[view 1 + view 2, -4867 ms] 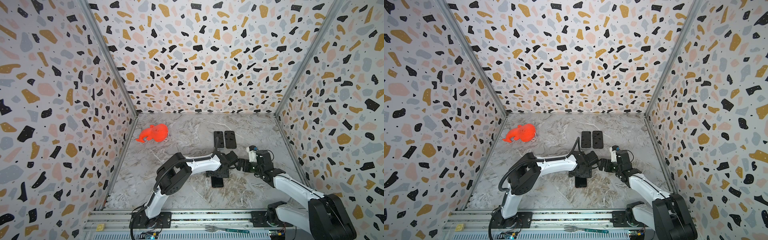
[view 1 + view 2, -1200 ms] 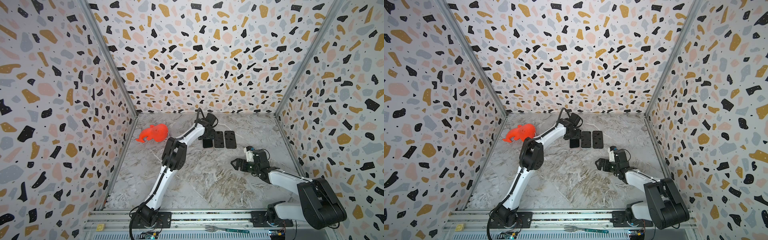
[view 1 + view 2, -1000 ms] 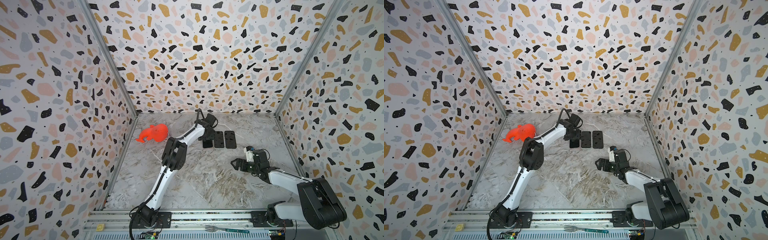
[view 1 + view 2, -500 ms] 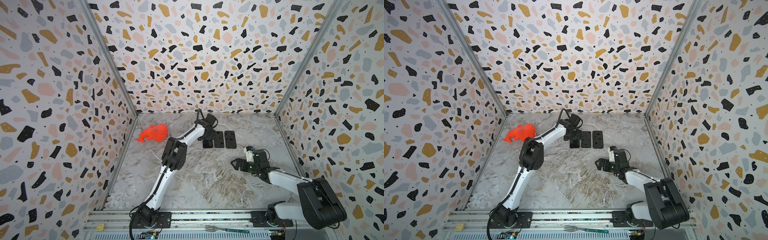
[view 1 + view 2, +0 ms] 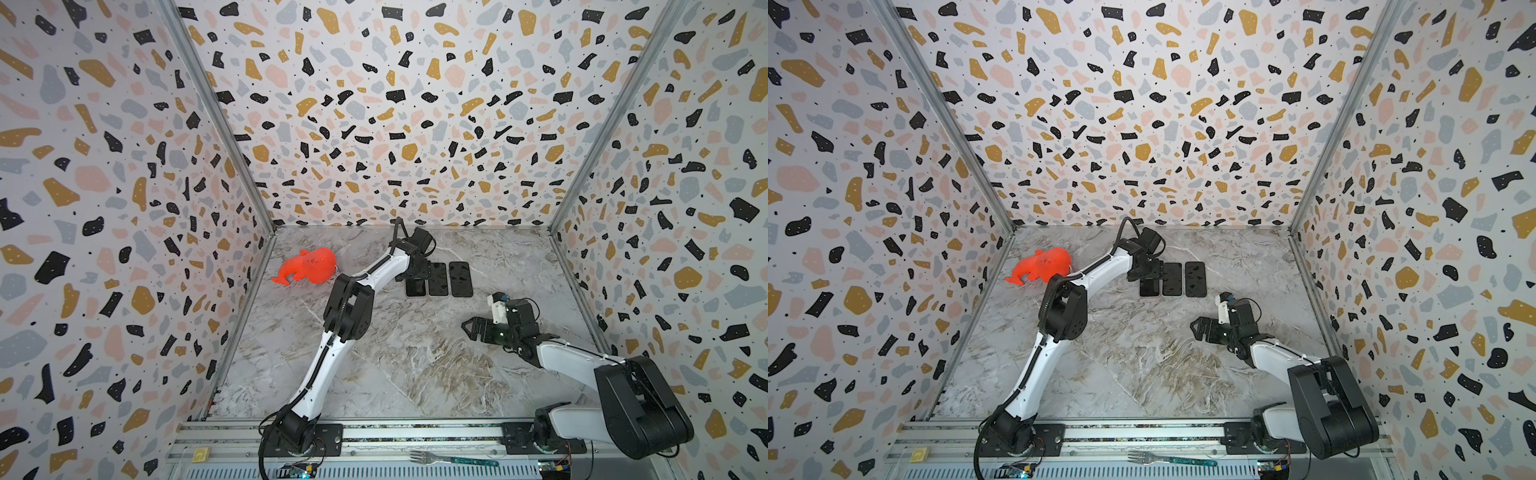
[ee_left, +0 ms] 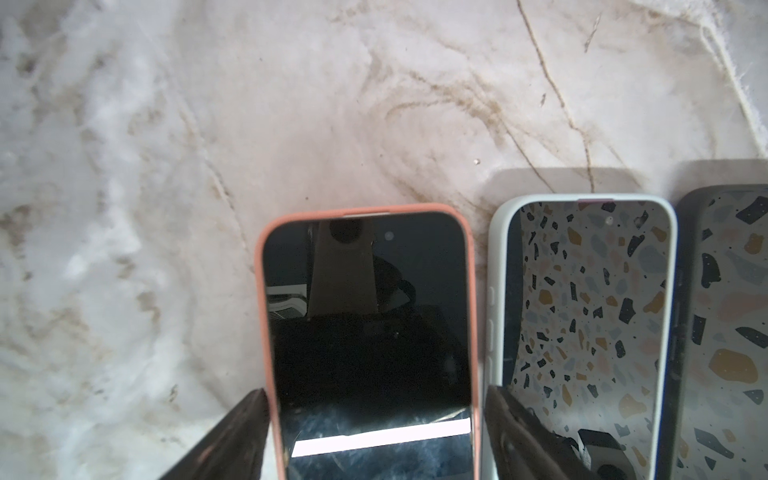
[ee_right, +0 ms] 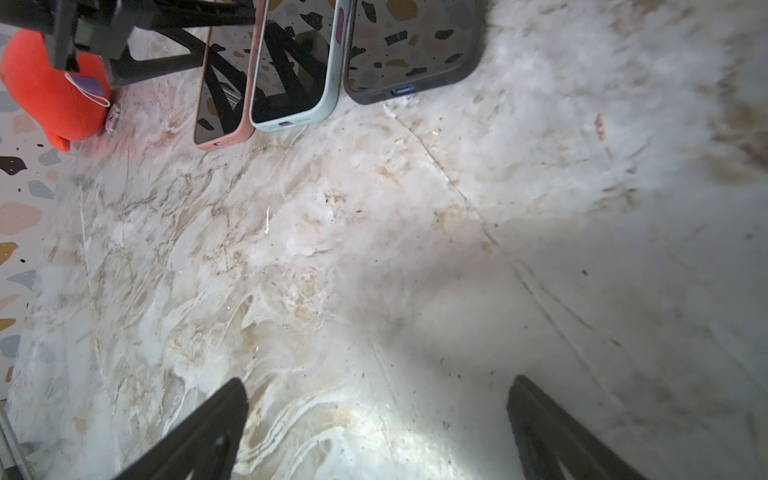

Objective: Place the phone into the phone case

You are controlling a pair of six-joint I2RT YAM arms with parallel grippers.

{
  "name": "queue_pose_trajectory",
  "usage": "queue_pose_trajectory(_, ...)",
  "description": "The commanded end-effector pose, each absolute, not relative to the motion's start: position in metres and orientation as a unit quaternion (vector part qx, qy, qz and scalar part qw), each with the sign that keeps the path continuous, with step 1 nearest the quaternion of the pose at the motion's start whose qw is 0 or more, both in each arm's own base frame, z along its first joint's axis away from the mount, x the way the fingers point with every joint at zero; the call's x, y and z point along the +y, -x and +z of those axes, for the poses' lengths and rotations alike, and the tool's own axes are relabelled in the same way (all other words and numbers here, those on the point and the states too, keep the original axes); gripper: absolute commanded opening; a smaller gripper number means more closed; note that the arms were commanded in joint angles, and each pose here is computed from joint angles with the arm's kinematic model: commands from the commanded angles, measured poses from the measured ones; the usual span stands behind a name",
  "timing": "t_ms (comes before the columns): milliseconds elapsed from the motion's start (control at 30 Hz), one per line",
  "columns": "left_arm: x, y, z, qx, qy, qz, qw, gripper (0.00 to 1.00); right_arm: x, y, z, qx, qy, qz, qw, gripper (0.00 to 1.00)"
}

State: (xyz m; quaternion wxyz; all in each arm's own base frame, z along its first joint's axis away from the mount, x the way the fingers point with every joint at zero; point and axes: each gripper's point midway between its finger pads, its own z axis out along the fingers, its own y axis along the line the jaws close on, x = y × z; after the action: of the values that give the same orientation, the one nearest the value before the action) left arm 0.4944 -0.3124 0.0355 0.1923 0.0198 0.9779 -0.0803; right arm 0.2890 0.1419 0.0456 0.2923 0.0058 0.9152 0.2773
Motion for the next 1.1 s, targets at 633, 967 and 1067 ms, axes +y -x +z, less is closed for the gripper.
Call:
queue_pose_trajectory(633, -0.257, -0.412, 0.204, 0.928, -0.026, -0.142, 0.345, 0.79, 0.125, -0.306, 0.133, 0.875, 0.050, 0.176, 0.448, 0.99)
queue_pose_trajectory(967, -0.202, -0.370, 0.253, 0.876, -0.021, -0.131, 0.465, 0.78, 0.088, -0.315, 0.160, 0.807, 0.068, 0.053, 0.585, 0.99)
queue_pose_trajectory(1067, -0.186, -0.358, 0.253, 0.857, -0.010, -0.131, 0.499, 0.80, 0.071, -0.323, 0.168, 0.779, 0.050, 0.003, 0.625, 0.99)
